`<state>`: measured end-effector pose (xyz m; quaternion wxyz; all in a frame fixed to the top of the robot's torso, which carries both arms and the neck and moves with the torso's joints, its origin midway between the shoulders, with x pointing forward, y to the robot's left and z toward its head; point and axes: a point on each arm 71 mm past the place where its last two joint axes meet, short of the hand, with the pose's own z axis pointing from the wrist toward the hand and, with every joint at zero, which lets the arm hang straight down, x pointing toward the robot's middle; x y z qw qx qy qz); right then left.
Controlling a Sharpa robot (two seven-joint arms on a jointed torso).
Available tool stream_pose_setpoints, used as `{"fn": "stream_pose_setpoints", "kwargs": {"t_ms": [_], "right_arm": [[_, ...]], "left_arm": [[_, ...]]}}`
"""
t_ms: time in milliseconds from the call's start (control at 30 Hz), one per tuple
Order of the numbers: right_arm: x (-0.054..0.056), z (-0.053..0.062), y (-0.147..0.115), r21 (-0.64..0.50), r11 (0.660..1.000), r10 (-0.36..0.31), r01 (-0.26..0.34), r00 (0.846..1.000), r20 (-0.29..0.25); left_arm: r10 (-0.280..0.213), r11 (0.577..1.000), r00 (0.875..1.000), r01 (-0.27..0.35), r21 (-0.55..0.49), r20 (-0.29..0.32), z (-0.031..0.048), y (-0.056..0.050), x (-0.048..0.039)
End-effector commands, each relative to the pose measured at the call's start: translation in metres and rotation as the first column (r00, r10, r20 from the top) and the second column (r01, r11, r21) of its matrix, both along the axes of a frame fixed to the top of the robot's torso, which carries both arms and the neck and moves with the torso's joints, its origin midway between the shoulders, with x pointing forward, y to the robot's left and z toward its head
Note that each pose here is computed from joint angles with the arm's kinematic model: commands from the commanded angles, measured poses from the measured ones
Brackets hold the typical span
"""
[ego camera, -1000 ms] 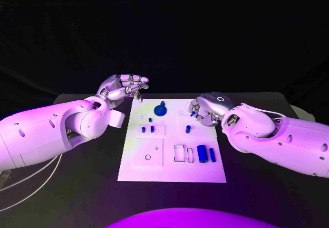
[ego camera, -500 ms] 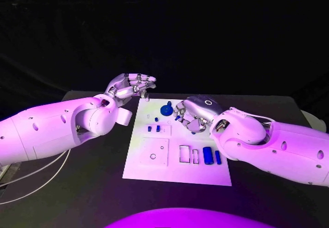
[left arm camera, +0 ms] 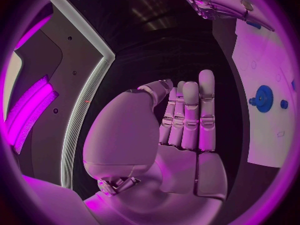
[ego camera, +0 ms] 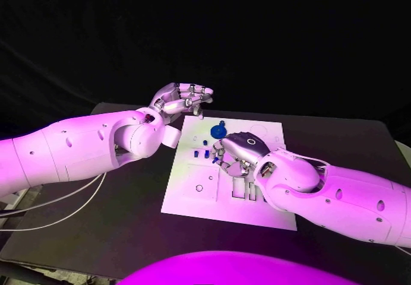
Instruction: Assemble the parts on the task board
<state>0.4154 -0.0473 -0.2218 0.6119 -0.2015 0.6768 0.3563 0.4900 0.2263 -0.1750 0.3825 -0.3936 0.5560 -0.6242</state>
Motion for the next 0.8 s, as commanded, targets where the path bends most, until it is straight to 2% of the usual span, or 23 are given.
{"fn": "stream_pose_setpoints", "kwargs": {"t_ms": [33,467,800], "right_arm": [[-0.001,-0.005,0.001,-0.027,0.999,0.02,-0.02,1.0,-0.018],[-0.008,-0.022,0.007,-0.051,0.998,0.037,-0.04,0.997,-0.06],[-0.011,-0.028,0.009,-0.061,0.997,0.045,-0.05,0.996,-0.075]], "left_arm": [[-0.009,1.0,1.0,0.009,-0.016,0.006,0.0018,-0.002,0.0002],[-0.014,1.0,1.0,0.014,-0.017,0.005,0.0017,-0.005,0.0007],[-0.016,1.0,1.0,0.016,-0.017,0.004,0.0015,-0.006,0.0011]]}}
